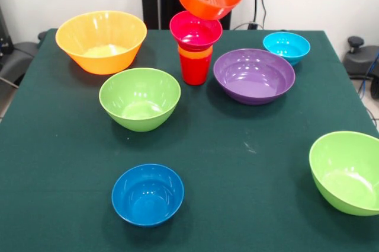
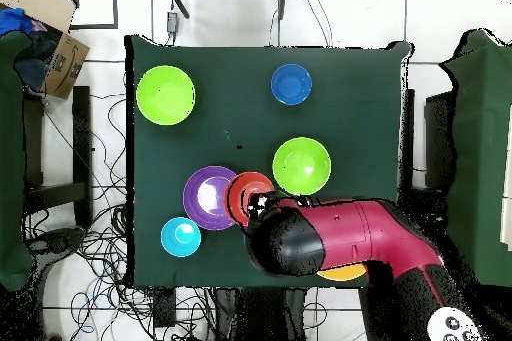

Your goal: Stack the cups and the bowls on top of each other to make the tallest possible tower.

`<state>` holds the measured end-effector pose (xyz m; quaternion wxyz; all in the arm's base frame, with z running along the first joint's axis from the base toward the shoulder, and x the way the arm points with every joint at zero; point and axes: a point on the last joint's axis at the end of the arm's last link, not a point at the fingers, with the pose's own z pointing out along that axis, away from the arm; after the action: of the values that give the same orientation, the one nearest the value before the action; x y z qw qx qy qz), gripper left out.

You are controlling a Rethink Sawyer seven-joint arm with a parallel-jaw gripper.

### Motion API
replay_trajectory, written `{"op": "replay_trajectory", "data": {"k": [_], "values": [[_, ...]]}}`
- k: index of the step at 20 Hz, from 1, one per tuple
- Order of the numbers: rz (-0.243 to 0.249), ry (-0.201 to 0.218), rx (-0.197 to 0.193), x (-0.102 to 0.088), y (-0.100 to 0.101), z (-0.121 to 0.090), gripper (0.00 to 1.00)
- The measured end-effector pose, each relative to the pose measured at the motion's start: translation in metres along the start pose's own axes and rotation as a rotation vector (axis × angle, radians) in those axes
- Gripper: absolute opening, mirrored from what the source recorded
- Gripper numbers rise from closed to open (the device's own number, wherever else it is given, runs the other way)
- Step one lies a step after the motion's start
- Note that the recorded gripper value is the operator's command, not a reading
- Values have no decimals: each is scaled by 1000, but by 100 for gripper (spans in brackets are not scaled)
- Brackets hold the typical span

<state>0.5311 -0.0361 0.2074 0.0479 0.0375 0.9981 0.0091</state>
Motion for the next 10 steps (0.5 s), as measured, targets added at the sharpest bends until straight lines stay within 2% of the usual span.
{"op": "replay_trajectory", "data": {"k": [10], "values": [[-68,-14,6,1,5,2,0]]}}
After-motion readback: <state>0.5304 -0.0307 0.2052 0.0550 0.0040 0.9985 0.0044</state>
